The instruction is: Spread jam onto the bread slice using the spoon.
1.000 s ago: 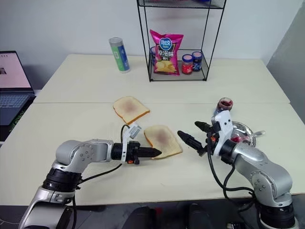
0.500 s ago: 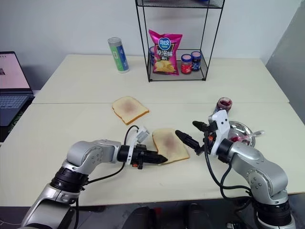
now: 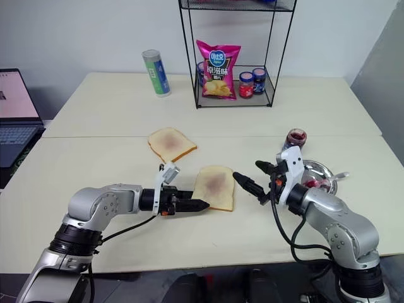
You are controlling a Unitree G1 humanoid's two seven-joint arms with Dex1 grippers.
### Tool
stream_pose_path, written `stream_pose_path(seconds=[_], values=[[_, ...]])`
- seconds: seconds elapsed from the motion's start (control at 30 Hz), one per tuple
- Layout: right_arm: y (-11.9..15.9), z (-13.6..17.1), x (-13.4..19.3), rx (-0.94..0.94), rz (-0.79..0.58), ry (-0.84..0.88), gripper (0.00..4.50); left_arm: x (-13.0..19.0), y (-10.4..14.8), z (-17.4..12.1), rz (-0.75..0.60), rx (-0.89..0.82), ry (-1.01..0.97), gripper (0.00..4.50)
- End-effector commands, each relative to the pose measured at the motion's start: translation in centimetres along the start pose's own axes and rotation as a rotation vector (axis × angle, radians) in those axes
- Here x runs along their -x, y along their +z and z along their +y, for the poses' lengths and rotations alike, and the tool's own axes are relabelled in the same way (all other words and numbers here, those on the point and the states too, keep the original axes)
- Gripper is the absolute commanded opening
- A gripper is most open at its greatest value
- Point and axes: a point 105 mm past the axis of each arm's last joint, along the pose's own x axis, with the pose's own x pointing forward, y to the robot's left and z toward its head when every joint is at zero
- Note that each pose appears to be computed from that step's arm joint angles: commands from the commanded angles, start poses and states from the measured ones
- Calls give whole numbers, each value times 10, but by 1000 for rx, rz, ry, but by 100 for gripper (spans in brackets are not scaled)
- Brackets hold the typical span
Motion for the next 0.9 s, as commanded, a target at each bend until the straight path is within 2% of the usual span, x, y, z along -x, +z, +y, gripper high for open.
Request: stream_pose_path(seconds=[0.03,0.13,0.27,0.37,0.47,0.57,0.63,0.73,0.9], values=[[11,3,-2,40,-38,24,450,-2,-8,2,17,-3,28,444],[13,3,-3,45,-40,27,450,-11,-6,2,21,-19,35,444],[14,3,-3,49,-41,30,450,-5,-12,5,62,-50,75,444],[14,4,-2,48,-40,28,450,16,-27,9,129,-90,131,444],[13,0,2,37,-44,7,450,62,-38,19,206,-157,253,444],[14,-6,6,33,-51,-20,450,81,-22,20,174,-239,299,444],[17,-16,12,22,-70,-72,450,81,2,17,92,-370,300,444],[24,-31,24,-18,-122,-164,450,65,35,7,-10,-596,294,444],[30,-59,56,-76,-203,-377,450,19,68,-22,-143,-777,162,444]])
